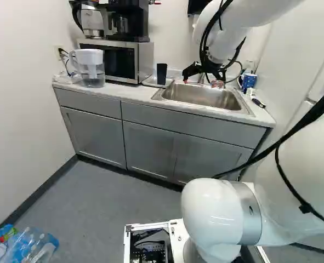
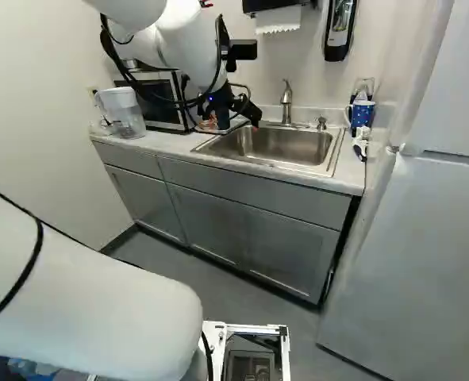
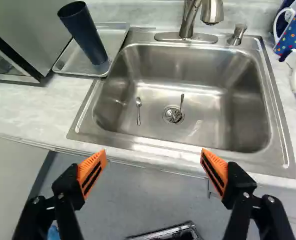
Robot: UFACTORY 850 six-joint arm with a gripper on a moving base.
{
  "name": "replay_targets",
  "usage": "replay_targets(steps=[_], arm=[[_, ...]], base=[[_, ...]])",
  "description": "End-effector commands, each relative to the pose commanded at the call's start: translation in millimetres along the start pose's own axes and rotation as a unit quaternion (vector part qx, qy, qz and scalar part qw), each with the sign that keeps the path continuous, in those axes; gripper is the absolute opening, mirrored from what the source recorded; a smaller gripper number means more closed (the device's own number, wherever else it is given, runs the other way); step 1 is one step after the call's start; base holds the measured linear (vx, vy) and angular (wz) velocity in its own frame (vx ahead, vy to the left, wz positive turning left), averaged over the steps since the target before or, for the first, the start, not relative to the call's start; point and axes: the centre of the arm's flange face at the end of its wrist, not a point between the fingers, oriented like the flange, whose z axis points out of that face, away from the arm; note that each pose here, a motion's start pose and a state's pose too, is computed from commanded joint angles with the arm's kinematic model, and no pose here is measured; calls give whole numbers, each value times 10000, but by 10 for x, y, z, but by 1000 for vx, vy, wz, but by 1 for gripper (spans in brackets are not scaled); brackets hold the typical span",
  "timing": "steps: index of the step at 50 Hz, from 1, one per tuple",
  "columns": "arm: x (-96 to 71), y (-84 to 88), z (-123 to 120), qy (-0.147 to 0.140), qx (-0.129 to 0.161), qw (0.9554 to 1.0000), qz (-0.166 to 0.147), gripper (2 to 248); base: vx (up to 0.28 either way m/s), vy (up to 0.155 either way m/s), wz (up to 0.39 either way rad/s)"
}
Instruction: Rinse the cup and place it in the tray
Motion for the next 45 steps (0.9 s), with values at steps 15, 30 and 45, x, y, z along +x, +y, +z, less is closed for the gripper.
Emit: replay_targets(steps=[15,30,45], arm=[[0,0,0,0,0,10000,0,247],[0,0,0,0,0,10000,0,247],[0,0,0,0,0,10000,0,247]], base=[[-96,44,-4],[-96,47,-2],[-110,46,1]])
